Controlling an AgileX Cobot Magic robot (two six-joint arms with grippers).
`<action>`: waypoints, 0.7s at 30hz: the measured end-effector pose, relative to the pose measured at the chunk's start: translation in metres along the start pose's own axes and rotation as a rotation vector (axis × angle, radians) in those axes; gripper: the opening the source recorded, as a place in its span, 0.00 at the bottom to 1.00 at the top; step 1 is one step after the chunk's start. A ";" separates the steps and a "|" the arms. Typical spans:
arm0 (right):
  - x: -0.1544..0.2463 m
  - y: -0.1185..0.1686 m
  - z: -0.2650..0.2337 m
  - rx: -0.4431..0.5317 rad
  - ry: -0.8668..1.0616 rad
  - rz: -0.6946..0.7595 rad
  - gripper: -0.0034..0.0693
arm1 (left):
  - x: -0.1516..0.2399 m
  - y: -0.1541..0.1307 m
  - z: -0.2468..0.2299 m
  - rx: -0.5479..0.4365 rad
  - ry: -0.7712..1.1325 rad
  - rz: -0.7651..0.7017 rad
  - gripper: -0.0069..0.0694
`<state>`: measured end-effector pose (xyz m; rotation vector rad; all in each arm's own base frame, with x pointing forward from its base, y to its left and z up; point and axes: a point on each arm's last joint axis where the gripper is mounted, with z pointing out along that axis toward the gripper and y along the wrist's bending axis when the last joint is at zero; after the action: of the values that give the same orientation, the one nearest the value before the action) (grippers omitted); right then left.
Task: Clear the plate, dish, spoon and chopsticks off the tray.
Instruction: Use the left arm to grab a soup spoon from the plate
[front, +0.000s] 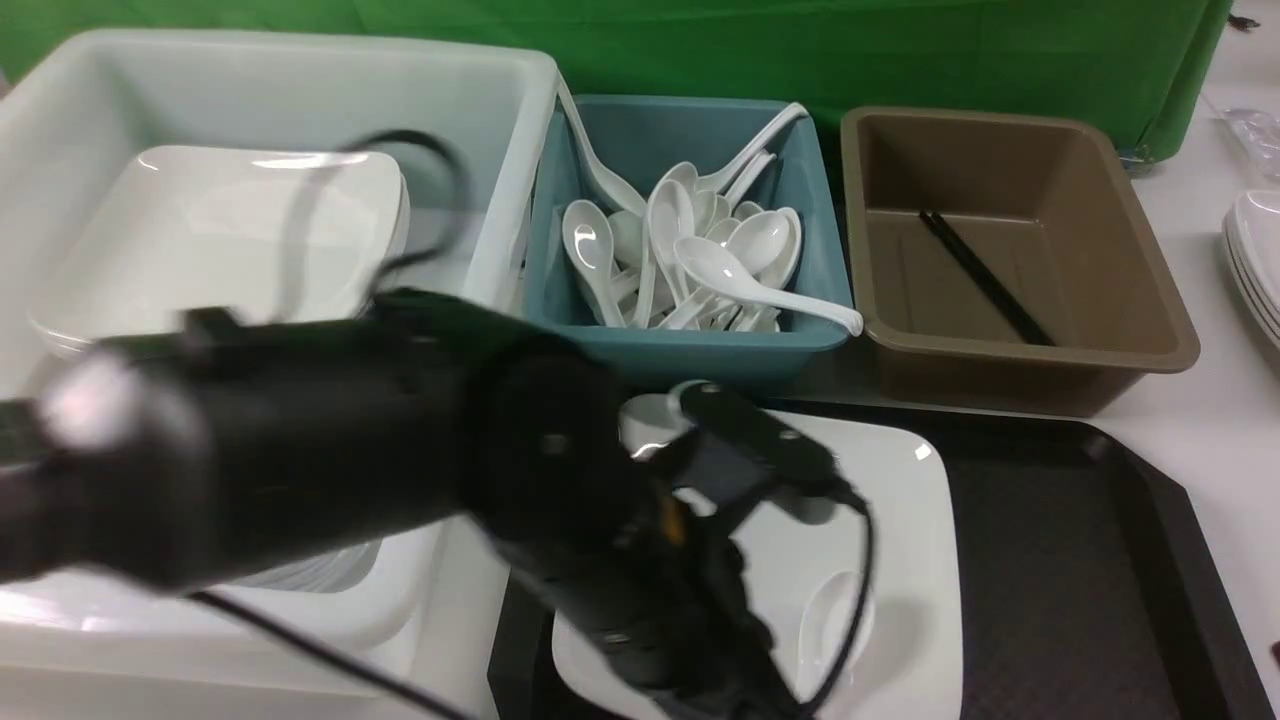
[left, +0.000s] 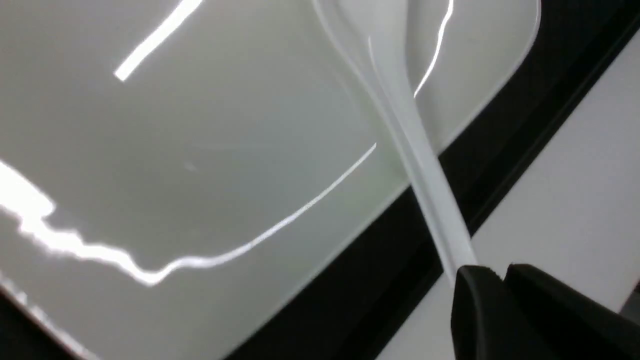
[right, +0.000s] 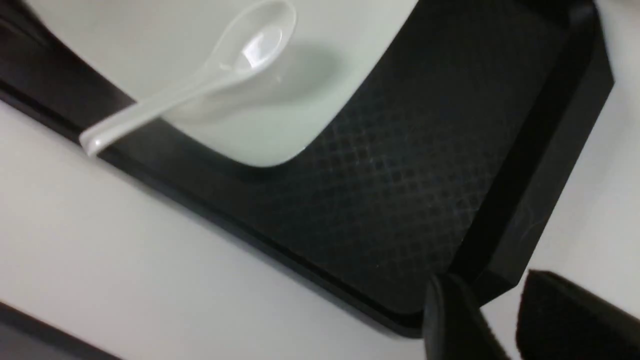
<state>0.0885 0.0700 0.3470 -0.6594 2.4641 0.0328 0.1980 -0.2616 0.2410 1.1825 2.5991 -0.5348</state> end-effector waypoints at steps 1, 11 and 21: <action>0.002 -0.002 -0.003 -0.005 -0.014 0.003 0.37 | -0.007 -0.001 0.007 0.000 0.005 -0.002 0.19; 0.029 -0.024 -0.038 -0.060 -0.194 0.042 0.37 | -0.048 0.011 0.071 -0.012 0.090 -0.046 0.71; 0.032 -0.026 -0.040 -0.062 -0.212 0.015 0.37 | -0.051 0.025 0.092 -0.108 0.093 0.040 0.73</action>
<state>0.0563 0.0254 0.3662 -0.6298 2.2717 0.1760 0.2558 -0.3201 0.1703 1.2489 2.6373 -0.3347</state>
